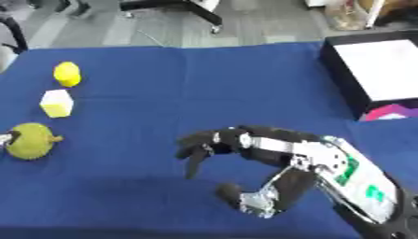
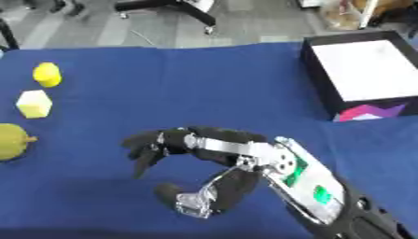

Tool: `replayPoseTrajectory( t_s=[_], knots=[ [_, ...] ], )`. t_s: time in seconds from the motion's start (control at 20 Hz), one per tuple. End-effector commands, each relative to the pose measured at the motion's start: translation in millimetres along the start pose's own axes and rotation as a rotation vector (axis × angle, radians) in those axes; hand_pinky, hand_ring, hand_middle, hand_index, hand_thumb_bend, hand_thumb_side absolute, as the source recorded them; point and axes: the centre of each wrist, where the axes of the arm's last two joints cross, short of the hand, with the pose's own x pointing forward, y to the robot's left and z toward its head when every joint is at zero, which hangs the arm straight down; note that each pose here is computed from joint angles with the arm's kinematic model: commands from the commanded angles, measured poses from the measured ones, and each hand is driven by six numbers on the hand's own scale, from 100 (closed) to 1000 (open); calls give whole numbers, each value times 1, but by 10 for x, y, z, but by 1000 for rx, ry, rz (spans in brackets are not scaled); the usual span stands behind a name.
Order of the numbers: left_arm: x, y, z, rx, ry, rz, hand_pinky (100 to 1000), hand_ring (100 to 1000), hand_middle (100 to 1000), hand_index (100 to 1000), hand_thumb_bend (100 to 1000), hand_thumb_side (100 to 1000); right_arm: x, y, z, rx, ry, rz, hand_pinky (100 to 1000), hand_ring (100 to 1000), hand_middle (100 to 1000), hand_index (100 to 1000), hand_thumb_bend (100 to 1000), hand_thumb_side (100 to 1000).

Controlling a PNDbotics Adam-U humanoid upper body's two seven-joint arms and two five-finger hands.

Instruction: Pick up the objects with one hand, pass them to the other hand, and then place them into the box on the other side of the table.

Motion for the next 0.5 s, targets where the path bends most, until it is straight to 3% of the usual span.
replayPoseTrajectory(
  t_s=[0.05,0.2,0.5],
  knots=[
    [-44,-66,-79,68,19,31,857,824,843,963,277,673,57,-41,1,7,-10,29,851,931,692,1000,100,443],
    [-39,-271,-177,91,26,93,857,816,833,953,263,696,58,-44,1,7,-12,30,851,931,691,1000,100,443],
    [-8,-486,-268,121,37,142,860,817,848,959,261,752,58,-44,-3,6,-13,30,851,931,691,1000,100,442]
  ],
)
